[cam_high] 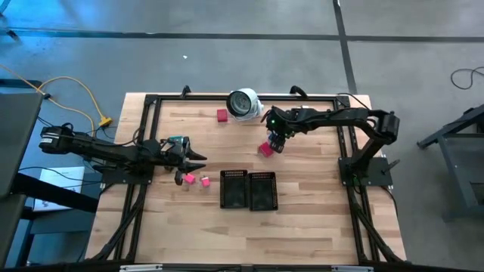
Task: Pick & Place Office items
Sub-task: Put the blue digital clock into the left black bin
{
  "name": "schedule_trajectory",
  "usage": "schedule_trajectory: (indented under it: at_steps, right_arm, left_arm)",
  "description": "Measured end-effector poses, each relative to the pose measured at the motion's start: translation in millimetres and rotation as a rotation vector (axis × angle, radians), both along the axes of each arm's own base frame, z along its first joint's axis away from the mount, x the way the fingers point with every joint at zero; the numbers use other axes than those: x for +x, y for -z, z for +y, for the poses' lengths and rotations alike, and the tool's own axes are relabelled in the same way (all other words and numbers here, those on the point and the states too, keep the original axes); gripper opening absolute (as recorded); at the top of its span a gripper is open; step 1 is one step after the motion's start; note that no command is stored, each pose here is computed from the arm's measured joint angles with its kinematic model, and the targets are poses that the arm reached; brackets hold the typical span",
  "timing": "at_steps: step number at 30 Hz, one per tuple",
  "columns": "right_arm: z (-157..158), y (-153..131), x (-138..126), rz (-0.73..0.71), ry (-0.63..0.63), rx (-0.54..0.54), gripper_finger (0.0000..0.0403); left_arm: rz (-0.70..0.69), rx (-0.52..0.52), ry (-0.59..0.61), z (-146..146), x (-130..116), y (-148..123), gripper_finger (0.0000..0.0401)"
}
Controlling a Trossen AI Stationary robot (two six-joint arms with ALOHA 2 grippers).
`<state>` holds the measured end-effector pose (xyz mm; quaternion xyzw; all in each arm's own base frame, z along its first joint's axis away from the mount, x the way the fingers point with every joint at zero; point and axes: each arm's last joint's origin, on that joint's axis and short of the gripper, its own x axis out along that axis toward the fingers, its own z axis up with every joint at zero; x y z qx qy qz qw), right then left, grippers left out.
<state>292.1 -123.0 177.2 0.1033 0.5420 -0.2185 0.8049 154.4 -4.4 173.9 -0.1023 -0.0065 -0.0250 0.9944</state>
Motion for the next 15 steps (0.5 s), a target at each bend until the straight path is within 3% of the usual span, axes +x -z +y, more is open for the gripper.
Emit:
schedule_trajectory:
  at_steps: [10, 15]
  right_arm:
    - [-2.4, 1.3, -0.5, -0.020, -0.004, 0.053, 0.0193]
    - [-5.3, 16.6, 1.9, 0.022, 0.008, 0.083, 0.0193]
  left_arm:
    - [-0.001, 0.015, 0.000, 0.0, 0.0, 0.0, 0.0122]
    - [-0.001, 0.016, 0.000, 0.0, 0.0, 0.0, 0.0122]
